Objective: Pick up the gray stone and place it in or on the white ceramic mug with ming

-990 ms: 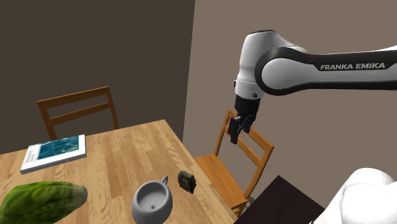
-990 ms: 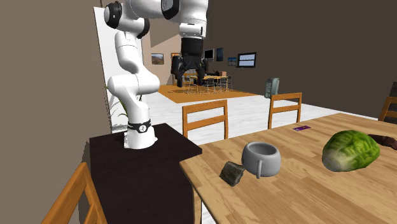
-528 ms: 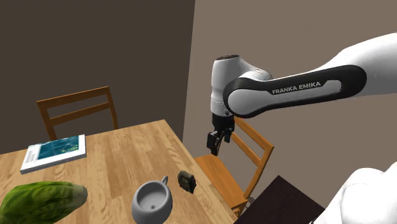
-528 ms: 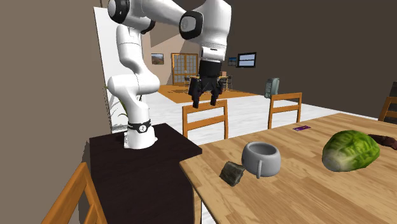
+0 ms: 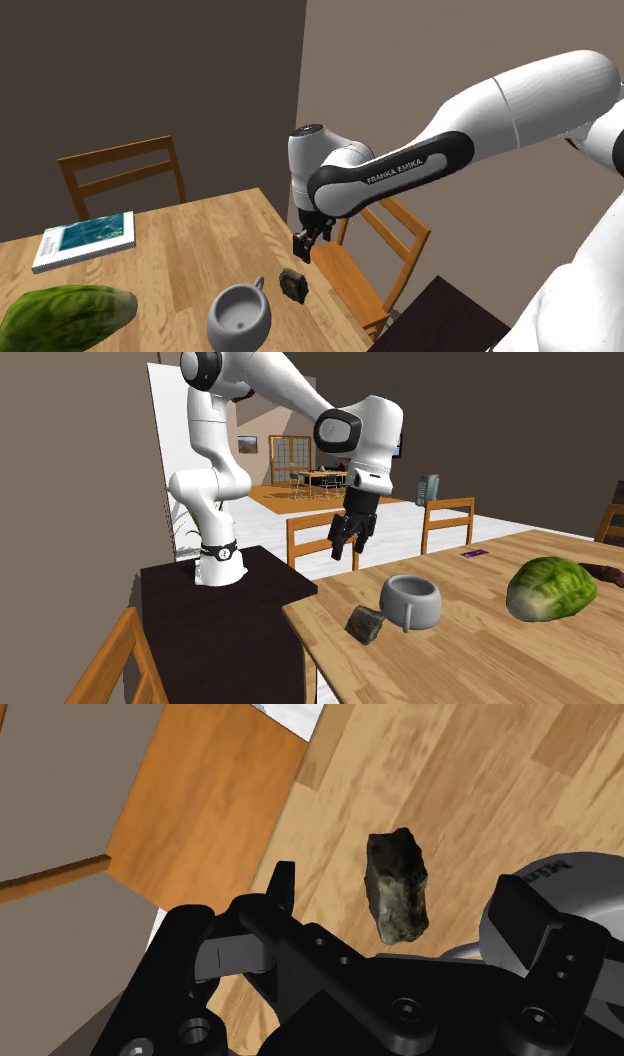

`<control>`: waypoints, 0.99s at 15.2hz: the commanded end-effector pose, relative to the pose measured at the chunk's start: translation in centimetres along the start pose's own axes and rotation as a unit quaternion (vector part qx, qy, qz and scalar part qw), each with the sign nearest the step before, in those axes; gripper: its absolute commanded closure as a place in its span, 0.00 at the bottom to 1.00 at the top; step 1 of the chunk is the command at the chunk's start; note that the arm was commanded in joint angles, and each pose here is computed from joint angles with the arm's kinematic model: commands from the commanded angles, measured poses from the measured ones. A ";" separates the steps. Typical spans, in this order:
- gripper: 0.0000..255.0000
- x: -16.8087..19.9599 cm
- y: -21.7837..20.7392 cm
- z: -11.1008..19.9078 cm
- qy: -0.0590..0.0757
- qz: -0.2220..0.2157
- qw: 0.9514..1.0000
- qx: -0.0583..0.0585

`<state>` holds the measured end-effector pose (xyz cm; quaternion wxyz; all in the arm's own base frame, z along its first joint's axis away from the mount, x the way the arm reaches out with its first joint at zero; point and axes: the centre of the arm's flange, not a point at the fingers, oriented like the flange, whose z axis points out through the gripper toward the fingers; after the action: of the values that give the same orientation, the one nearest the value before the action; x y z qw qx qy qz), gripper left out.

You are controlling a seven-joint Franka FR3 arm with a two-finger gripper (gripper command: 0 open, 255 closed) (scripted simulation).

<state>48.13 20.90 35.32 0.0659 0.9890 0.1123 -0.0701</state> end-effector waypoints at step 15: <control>0.00 9.7 -5.9 12.7 -0.021 -0.035 0.998 -0.042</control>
<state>54.66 26.92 21.14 0.1073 0.9792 0.1481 -0.0882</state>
